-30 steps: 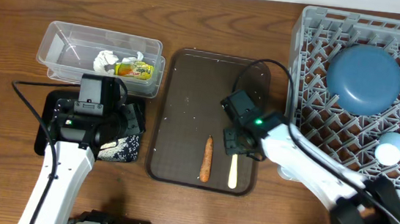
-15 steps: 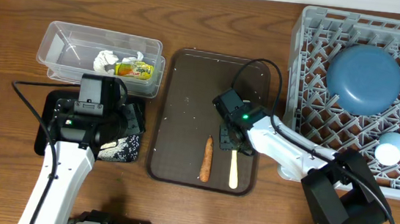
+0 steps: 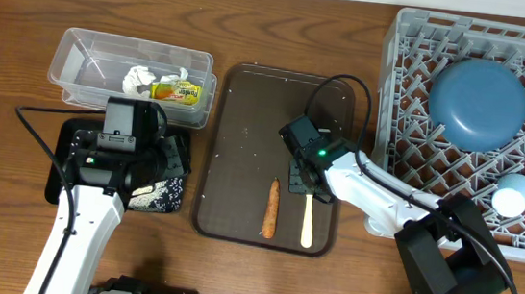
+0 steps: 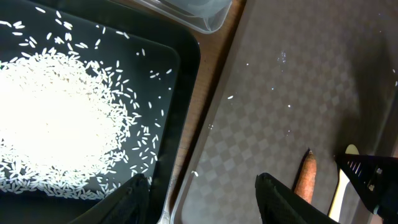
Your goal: Sort waste into correct bins and load items into the dishwasher rack
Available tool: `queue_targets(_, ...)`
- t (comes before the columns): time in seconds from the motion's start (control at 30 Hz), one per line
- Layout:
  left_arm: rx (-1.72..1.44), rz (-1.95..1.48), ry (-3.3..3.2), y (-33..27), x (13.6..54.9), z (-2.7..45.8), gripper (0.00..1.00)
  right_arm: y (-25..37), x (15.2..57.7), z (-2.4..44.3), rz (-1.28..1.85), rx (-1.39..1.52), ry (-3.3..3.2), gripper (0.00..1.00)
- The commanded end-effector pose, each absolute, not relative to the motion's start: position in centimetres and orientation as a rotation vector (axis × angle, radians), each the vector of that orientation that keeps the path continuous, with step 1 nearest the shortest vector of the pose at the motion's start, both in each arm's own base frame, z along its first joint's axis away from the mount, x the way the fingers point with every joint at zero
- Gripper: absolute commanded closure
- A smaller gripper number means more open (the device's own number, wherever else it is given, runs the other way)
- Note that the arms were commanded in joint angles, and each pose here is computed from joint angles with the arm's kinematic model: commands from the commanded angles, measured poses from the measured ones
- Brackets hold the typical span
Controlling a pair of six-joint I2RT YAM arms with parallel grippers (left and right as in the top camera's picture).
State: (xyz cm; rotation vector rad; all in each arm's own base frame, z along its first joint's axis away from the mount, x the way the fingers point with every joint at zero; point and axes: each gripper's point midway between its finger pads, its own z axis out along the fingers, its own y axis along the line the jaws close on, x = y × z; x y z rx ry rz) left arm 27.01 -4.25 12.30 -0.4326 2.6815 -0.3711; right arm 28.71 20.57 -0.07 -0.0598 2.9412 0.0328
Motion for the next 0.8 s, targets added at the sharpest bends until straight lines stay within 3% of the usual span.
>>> queue_targets(0.0,-0.435,-0.351,2.675,-3.9,27.2,12.5,0.42,20.3,26.7,-1.9,0.019,-0.062,3.04,0.63)
queue_targets(0.17,-0.434,-0.351,2.675,-3.9,27.2,12.5,0.42,19.7,26.0,-2.0,-0.018,-0.064,3.071,0.56)
queue_targets(0.37,-0.434,-0.351,2.675,-3.9,27.2,12.5,0.42,19.7,25.8,-2.0,-0.014,-0.063,3.079,0.56)
queue_targets(0.77,-0.434,-0.351,2.675,-3.9,27.2,12.5,0.42,20.3,25.5,-2.0,0.035,-0.065,3.097,0.65)
